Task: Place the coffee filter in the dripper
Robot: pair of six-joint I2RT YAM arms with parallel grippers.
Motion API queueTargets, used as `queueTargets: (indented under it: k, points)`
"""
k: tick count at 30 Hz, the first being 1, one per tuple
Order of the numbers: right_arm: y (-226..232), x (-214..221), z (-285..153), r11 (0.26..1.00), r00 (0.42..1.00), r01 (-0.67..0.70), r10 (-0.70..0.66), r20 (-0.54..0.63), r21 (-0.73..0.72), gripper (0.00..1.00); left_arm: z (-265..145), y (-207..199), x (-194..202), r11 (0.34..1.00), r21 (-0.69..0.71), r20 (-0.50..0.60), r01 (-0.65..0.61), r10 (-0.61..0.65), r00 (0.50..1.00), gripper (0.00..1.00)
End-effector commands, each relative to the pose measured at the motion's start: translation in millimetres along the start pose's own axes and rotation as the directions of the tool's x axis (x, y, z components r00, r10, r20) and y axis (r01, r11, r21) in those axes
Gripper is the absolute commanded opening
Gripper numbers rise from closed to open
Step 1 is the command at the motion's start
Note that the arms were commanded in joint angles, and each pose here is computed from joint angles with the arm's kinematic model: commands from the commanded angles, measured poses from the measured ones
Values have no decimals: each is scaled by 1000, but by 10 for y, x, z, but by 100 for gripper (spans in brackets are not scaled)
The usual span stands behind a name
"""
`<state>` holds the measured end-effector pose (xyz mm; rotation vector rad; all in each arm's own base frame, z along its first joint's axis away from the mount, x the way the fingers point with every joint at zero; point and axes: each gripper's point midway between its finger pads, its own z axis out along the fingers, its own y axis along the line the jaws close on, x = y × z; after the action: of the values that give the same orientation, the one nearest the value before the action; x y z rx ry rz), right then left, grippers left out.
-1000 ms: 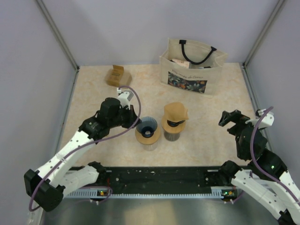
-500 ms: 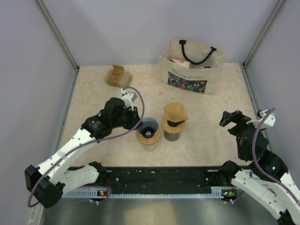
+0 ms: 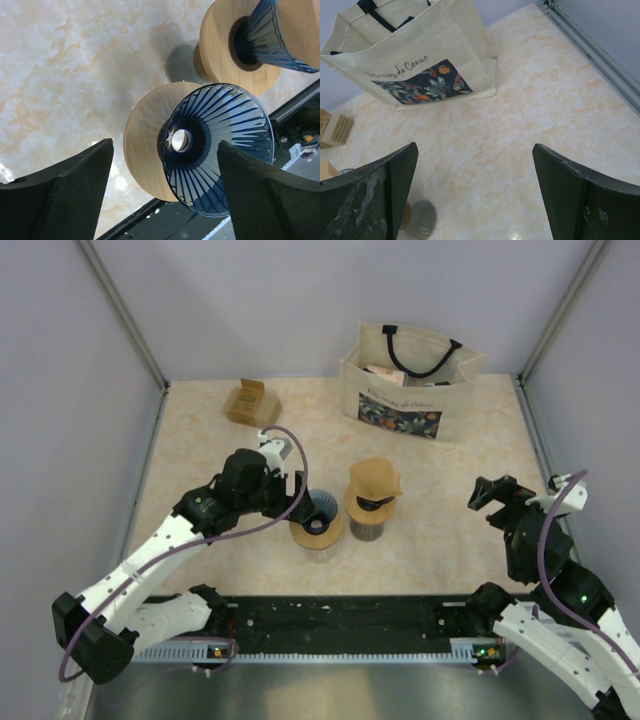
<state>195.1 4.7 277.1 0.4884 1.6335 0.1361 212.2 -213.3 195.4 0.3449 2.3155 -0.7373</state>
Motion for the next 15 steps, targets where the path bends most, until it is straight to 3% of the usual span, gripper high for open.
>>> queueTargets:
  k: [1,8,11,15]
  points:
    - [26,-51,-7,1000,999,-26,26,19,-13,98,-177,-166,-292,999,41,104,-2,-2,995,99]
    - [47,-61,-5,999,999,-27,28,23,-23,98,-371,-200,-625,999,13,227,37,-39,973,99]
    - [51,-75,-4,999,999,-26,26,29,-24,98,-500,-24,-820,989,-82,334,122,-88,938,99]
    - [52,-113,4,999,999,-29,30,43,-18,98,-641,434,-869,914,-271,405,302,-176,897,99]
